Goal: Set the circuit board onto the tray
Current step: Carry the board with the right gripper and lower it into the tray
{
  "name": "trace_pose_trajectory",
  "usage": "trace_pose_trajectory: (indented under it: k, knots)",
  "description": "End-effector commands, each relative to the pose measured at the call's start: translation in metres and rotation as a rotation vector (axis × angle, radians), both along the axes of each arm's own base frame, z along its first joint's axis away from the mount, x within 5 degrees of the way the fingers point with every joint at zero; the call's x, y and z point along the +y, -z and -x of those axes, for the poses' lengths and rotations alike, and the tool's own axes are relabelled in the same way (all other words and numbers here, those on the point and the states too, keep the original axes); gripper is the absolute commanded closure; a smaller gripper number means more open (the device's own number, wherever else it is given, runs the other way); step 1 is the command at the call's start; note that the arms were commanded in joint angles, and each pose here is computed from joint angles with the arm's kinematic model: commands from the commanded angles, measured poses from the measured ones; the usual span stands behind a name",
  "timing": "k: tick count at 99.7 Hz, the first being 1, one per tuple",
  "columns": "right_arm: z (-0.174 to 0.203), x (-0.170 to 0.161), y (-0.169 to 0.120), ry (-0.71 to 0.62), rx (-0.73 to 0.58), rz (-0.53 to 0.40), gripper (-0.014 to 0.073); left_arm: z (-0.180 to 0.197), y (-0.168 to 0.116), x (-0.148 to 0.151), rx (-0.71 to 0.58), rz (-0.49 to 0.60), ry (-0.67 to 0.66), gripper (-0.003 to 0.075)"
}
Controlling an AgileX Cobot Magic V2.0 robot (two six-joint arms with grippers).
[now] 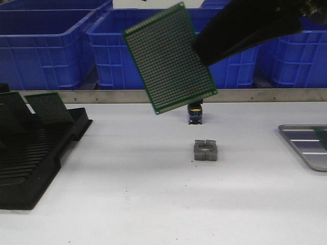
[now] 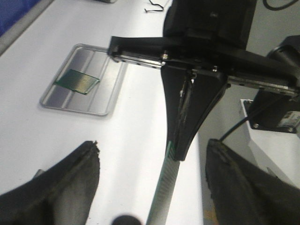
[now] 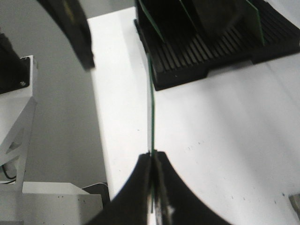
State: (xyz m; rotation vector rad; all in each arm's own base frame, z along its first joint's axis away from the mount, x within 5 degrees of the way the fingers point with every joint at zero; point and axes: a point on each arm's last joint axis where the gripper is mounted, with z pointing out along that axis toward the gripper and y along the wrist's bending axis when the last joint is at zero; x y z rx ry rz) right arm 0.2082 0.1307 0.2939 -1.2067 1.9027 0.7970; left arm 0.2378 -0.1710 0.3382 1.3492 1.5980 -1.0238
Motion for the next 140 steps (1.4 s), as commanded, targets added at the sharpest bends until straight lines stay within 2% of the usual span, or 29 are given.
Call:
trace_pose_trajectory:
  k: [1, 21, 41, 54, 76, 99, 102, 103, 105, 110, 111, 112, 118, 123, 127, 140]
  knots:
    - [-0.006, -0.012, -0.016, 0.092, 0.007, -0.049, 0.0662, -0.001, -0.03, 0.009, -0.038, 0.111, -0.044, 0.0267]
    - [-0.023, -0.053, -0.012, 0.306, 0.056, -0.057, 0.0662, -0.008, -0.036, 0.019, -0.049, 0.128, -0.077, 0.0268]
    - [-0.041, -0.112, 0.003, 0.709, 0.122, -0.089, 0.0662, -0.008, -0.036, 0.019, -0.051, 0.128, -0.079, 0.0268]
    - [-0.053, -0.143, 0.021, 0.886, 0.167, -0.082, 0.0662, -0.008, -0.036, 0.019, -0.05, 0.129, -0.079, 0.0268]
    - [-0.074, -0.17, 0.057, 1.043, 0.253, -0.056, 0.0662, -0.008, -0.036, 0.019, -0.05, 0.129, -0.079, 0.0268]
    - [-0.086, -0.178, 0.083, 1.088, 0.316, -0.017, 0.0651, -0.008, -0.036, 0.019, -0.05, 0.129, -0.079, 0.0268]
    - [-0.086, -0.178, 0.084, 1.089, 0.316, -0.016, 0.0624, -0.008, -0.036, 0.019, -0.05, 0.129, -0.079, 0.0268]
    - [-0.086, -0.178, 0.084, 1.092, 0.314, -0.015, 0.0468, -0.008, -0.036, 0.019, -0.05, 0.129, -0.079, 0.027]
    - [-0.086, -0.178, 0.084, 1.093, 0.313, -0.015, 0.0449, -0.008, -0.036, 0.019, -0.05, 0.129, -0.079, 0.027]
    - [-0.087, -0.179, 0.084, 1.105, 0.305, -0.01, 0.0308, -0.008, -0.036, 0.019, -0.05, 0.129, -0.079, 0.027]
    - [-0.087, -0.18, 0.084, 1.113, 0.299, -0.007, 0.0245, -0.008, -0.037, 0.019, -0.05, 0.131, -0.081, 0.027]
    - [-0.087, -0.18, 0.084, 1.113, 0.299, -0.007, 0.0245, -0.008, -0.037, 0.019, -0.05, 0.133, -0.081, 0.027]
    - [-0.088, -0.182, 0.082, 1.13, 0.281, -0.001, 0.0062, -0.008, -0.037, 0.019, -0.049, 0.134, -0.082, 0.0286]
    - [-0.088, -0.183, 0.08, 1.14, 0.267, 0.003, -0.0021, -0.008, -0.037, 0.019, -0.049, 0.134, -0.082, 0.0308]
    - [-0.087, -0.183, 0.077, 1.139, 0.248, 0.006, -0.0053, -0.008, -0.037, 0.019, -0.051, 0.135, -0.082, 0.0335]
    - [-0.081, -0.18, 0.063, 1.104, 0.197, 0.007, -0.0048, -0.01, -0.038, 0.025, -0.042, 0.137, -0.107, 0.046]
